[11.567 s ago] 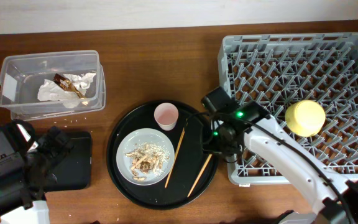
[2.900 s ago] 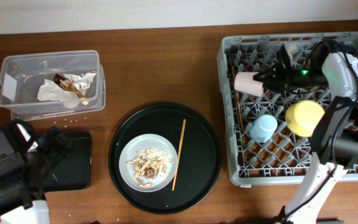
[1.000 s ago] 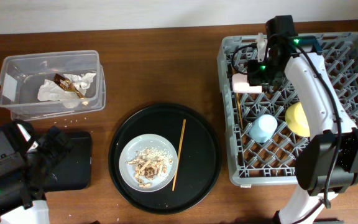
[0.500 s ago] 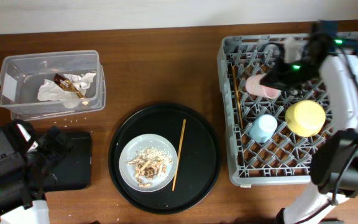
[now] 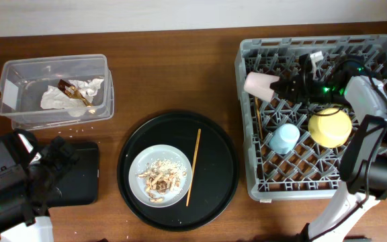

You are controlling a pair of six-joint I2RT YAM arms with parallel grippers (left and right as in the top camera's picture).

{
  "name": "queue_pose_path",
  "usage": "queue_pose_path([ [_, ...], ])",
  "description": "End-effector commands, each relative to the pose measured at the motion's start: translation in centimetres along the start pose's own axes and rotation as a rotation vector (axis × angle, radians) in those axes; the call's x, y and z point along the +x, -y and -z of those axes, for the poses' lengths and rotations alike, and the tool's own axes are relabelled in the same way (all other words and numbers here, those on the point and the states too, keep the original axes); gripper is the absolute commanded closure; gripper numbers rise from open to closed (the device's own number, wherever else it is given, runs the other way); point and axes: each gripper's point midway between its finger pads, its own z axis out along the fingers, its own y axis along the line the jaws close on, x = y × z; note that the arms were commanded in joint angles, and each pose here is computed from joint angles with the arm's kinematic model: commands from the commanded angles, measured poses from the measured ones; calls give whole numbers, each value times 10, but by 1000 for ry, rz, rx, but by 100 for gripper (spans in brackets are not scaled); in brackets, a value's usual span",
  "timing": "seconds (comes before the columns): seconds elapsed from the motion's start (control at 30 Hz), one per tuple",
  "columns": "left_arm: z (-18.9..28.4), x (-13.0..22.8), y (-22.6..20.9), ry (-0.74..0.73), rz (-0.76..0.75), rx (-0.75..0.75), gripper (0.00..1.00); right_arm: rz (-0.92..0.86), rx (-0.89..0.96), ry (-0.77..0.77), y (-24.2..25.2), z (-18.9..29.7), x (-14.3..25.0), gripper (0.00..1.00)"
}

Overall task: Sort waste into correct bins and load items into the dishwasher rack
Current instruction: 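Carry the pink cup into the rack and set it down upside down, then reach the right gripper to the second chopstick on the tray and grasp it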

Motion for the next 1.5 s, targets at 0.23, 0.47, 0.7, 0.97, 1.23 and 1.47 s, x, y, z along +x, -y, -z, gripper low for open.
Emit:
queue_pose_path([
  [0.23,4,-5,-1,19,2,-4,1,-212,338,-12,64,40,17,91],
  [0.47,4,-5,-1,19,2,-4,1,-308,729,0,64,83,33,84],
  [0.7,4,-5,-1,19,2,-4,1,-218,1008,226,-26,134,37,77],
  [0.97,4,-5,-1,19,2,-4,1,144,891,-70,-87,4,74,77],
  [1.23,4,-5,-1,19,2,-4,1,126,1123,-89,-69,-106,137,81],
  [1.47,4,-5,-1,19,2,-4,1,73,1215,-162,9,-173,163,82],
])
